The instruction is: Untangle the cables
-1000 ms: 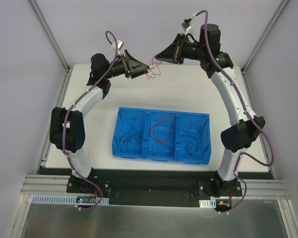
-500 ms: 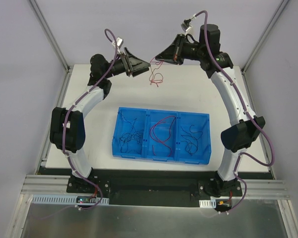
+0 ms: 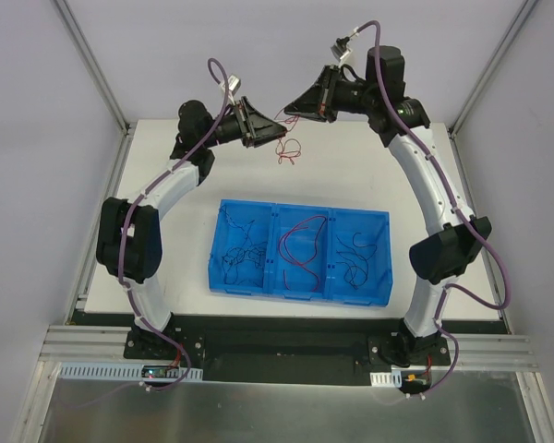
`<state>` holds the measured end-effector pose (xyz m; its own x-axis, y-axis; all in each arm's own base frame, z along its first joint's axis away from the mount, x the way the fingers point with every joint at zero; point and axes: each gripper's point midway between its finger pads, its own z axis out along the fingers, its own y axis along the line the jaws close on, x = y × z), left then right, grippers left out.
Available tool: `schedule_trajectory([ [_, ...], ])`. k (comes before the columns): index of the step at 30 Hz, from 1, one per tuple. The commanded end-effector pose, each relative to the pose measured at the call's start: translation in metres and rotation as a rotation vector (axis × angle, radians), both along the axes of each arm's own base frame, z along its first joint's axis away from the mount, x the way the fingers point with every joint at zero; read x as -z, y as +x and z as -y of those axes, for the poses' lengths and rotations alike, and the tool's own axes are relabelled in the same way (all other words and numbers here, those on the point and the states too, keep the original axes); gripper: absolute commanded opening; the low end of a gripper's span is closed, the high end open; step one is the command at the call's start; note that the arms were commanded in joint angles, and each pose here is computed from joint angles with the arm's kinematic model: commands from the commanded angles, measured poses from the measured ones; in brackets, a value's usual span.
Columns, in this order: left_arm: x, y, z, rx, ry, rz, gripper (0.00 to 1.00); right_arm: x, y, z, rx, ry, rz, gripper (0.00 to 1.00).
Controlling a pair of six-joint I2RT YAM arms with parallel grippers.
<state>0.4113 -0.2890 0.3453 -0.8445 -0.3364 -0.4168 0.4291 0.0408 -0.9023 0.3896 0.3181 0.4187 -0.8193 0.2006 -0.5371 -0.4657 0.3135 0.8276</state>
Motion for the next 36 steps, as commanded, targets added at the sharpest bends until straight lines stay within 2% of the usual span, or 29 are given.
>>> schedule_trajectory([
  [1,-0.017,0.001,0.002,-0.006,-0.004,0.077,0.28,-0.021,-0.012,-0.002,-0.029,0.022,0.077,0.01],
  [3,-0.016,0.001,0.003,-0.001,0.001,0.080,0.21,-0.020,-0.011,-0.003,-0.021,0.020,0.075,0.01],
  [5,-0.015,0.001,0.002,-0.018,0.016,0.086,0.07,-0.018,-0.004,-0.001,0.019,0.011,0.063,0.04],
  [6,-0.015,0.002,0.000,-0.039,0.034,0.105,0.00,-0.011,0.002,0.001,0.060,-0.009,0.040,0.10],
  [7,-0.012,0.003,-0.002,-0.061,0.061,0.110,0.00,-0.003,0.014,0.009,0.142,-0.041,0.012,0.21],
  [9,-0.009,0.007,-0.006,-0.112,0.129,0.122,0.00,0.031,0.033,0.035,0.334,-0.147,-0.125,0.51],
  [10,-0.005,0.011,-0.009,-0.142,0.167,0.118,0.00,0.046,0.039,0.045,0.399,-0.172,-0.188,0.59],
  [13,0.003,0.023,-0.019,-0.243,0.260,0.067,0.00,0.085,0.051,0.061,0.479,-0.175,-0.390,0.67],
  [20,0.020,0.035,-0.031,-0.306,0.305,-0.044,0.00,0.101,0.043,0.041,0.422,-0.198,-0.372,0.73],
  [26,0.019,0.038,-0.035,-0.307,0.295,-0.062,0.00,0.119,0.039,0.027,0.388,-0.214,-0.343,0.75],
  [29,0.015,0.040,-0.037,-0.304,0.281,-0.073,0.00,0.118,0.040,0.014,0.316,-0.163,-0.308,0.71],
  [36,-0.008,0.046,-0.044,-0.308,0.191,-0.083,0.00,0.162,0.029,0.024,0.294,-0.289,-0.302,0.66],
])
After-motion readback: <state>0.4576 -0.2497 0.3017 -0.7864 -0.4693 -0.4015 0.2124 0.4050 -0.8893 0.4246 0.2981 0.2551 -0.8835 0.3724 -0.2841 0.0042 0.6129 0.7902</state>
